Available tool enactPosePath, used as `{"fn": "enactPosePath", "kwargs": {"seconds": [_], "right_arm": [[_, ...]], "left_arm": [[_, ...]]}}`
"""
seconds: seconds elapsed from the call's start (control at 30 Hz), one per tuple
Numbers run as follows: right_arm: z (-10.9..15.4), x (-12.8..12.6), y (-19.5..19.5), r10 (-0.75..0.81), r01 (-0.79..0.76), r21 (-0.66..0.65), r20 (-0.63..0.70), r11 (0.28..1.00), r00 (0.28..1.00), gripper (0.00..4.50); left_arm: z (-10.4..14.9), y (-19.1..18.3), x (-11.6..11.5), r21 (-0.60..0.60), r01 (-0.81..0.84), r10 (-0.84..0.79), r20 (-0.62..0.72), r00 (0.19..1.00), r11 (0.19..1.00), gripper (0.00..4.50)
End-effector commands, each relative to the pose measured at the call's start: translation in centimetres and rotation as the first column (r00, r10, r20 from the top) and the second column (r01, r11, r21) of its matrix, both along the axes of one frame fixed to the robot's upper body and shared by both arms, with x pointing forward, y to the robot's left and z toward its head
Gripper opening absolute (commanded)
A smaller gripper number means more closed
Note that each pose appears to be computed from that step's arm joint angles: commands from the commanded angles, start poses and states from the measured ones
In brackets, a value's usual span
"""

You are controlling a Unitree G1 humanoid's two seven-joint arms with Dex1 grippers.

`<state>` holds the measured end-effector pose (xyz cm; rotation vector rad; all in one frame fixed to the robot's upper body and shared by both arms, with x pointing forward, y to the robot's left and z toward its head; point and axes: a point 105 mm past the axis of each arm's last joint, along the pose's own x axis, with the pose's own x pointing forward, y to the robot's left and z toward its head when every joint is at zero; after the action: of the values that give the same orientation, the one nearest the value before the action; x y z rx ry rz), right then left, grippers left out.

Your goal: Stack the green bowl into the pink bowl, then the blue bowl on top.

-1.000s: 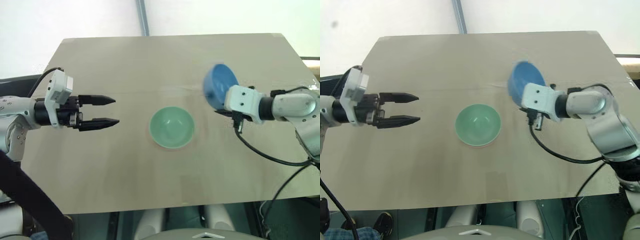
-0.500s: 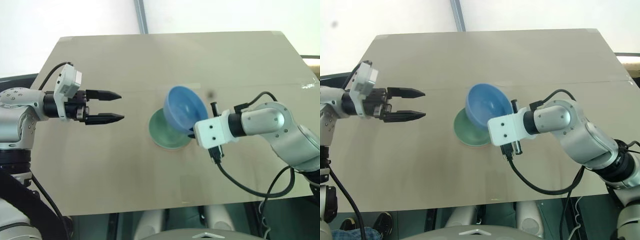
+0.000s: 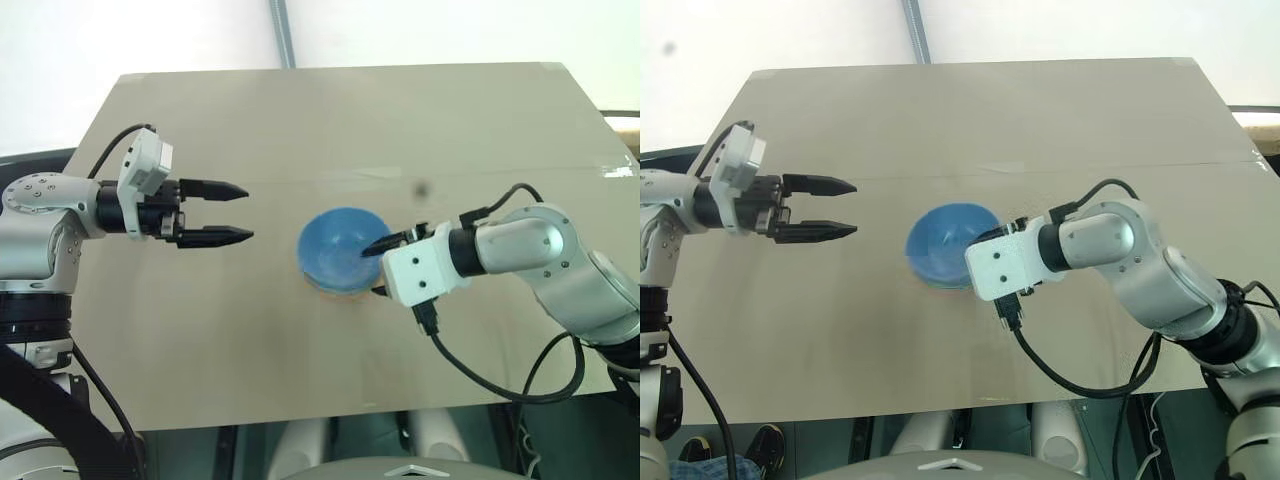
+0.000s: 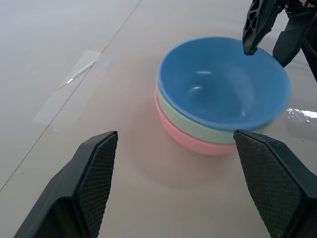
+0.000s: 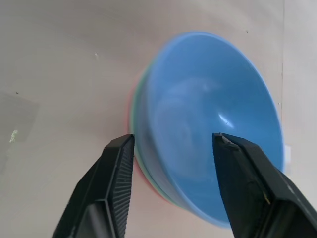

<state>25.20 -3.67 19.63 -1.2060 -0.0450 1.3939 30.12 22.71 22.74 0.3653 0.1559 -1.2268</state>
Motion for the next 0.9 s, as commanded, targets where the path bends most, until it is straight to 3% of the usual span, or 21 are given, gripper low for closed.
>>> {"fn": "enactPosePath", "kwargs": {"seconds": [0.03, 0.23, 0.47, 0.67, 0.9], "right_arm": [[3.1, 0.8, -1.0, -0.074, 0.079, 0.143, -0.038, 0.987, 0.996, 2.72], [4.8, 1.7, -7.5, -0.188, 0.294, 0.382, -0.290, 0.876, 0.938, 2.72], [3.4, 0.3, -15.3, -0.244, 0.490, 0.424, -0.512, 0.762, 0.824, 2.72], [2.5, 0.4, -20.8, -0.336, 0.590, 0.462, -0.521, 0.662, 0.785, 2.72], [2.7, 0.3, -22.5, -0.365, 0.605, 0.481, -0.504, 0.635, 0.783, 2.72]], "left_arm": [[1.1, 0.1, -0.3, 0.009, 0.008, -0.008, 0.048, 0.999, 1.000, 3.95], [1.0, 0.9, -0.6, -0.003, -0.041, 0.041, 0.050, 0.998, 0.999, 3.95], [0.9, 2.0, -1.2, -0.022, -0.101, 0.102, 0.039, 0.994, 0.995, 3.95], [0.6, 2.6, -2.0, -0.035, -0.137, 0.138, 0.014, 0.990, 0.990, 3.95], [0.0, 2.9, -2.8, -0.049, -0.159, 0.158, -0.014, 0.987, 0.986, 3.95]]}}
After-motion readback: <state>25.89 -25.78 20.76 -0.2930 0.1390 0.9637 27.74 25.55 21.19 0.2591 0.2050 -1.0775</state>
